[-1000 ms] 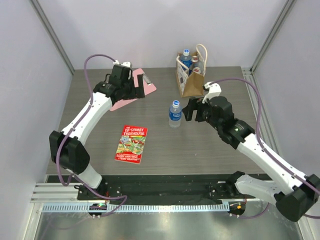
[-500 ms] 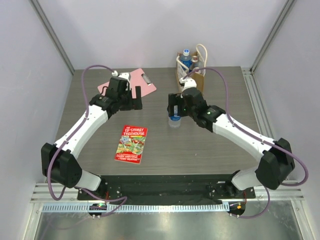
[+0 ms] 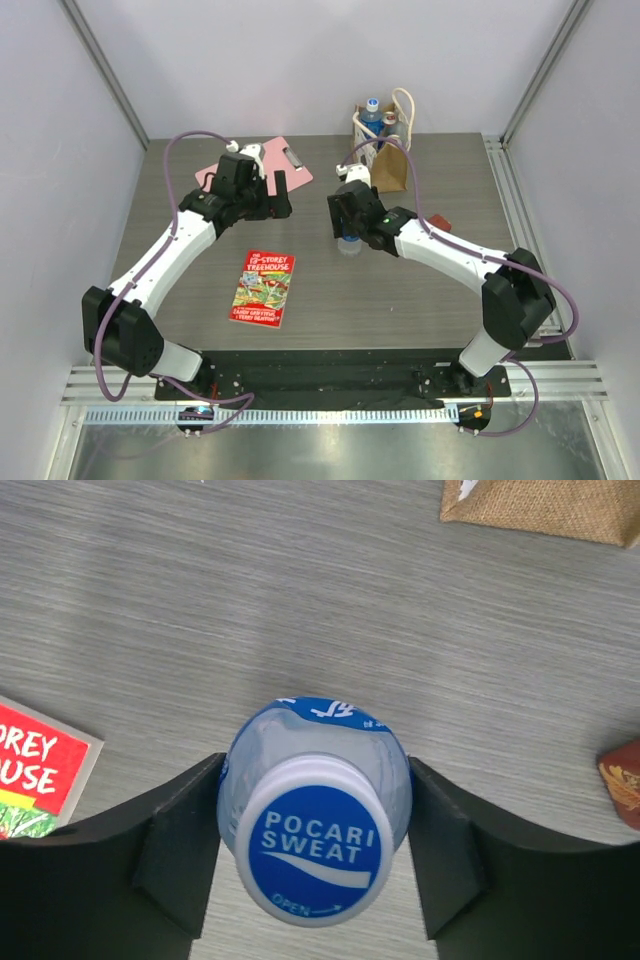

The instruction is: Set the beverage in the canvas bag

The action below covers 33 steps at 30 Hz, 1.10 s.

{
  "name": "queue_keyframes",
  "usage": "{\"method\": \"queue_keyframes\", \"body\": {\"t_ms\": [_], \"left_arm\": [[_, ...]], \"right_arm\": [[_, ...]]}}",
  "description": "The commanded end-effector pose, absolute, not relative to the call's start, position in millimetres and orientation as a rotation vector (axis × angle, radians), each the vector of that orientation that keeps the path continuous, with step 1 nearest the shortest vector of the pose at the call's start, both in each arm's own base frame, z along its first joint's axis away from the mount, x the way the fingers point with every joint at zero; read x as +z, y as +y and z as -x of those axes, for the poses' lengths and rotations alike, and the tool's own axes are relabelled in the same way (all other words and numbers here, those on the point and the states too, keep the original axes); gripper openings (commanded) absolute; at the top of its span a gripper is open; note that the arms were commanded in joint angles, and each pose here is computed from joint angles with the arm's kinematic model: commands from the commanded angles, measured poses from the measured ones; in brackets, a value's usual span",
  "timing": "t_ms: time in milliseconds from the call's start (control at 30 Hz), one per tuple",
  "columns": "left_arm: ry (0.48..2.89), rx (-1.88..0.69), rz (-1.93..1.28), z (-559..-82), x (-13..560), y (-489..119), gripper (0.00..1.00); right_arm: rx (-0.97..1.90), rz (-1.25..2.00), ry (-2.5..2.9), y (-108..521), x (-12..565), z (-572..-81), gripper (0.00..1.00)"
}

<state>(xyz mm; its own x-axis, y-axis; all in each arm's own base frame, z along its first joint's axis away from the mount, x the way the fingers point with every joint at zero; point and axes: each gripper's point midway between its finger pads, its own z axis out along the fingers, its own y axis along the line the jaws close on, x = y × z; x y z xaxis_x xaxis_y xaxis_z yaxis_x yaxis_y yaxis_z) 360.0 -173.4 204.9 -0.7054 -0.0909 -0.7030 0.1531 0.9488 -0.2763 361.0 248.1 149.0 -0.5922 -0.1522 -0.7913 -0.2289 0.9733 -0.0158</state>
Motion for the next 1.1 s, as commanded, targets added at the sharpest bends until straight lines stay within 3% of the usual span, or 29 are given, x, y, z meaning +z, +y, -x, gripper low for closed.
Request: {"method": "queue_keyframes", "body": {"t_ms": [0,267,567,800,1067], "left_arm": [[2.275,-0.478,-0.052,-363,218,-184,1.00],[2.284,-0.438,-0.046,-365,214,-179,1.00],[2.273,-0.397,-0.031,-366,215,-172,1.00],[2.276,-0.417,-0.034,-365,218,-175,1.00],[2.247,-0.418,-0.031,-362,227,-173,1.00]], "right_arm": [[0.097,0.250,2.133,252,178,-375,0.67],[0.068,0.258,2.039,239,239,-376,0.26],[0.043,0.223,1.932,205,321,-388,0.02],[-0.002,0.027,1.864,122,379,-426,0.01],[-0.036,-0.035,1.727,98,431,-476,0.01]]}}
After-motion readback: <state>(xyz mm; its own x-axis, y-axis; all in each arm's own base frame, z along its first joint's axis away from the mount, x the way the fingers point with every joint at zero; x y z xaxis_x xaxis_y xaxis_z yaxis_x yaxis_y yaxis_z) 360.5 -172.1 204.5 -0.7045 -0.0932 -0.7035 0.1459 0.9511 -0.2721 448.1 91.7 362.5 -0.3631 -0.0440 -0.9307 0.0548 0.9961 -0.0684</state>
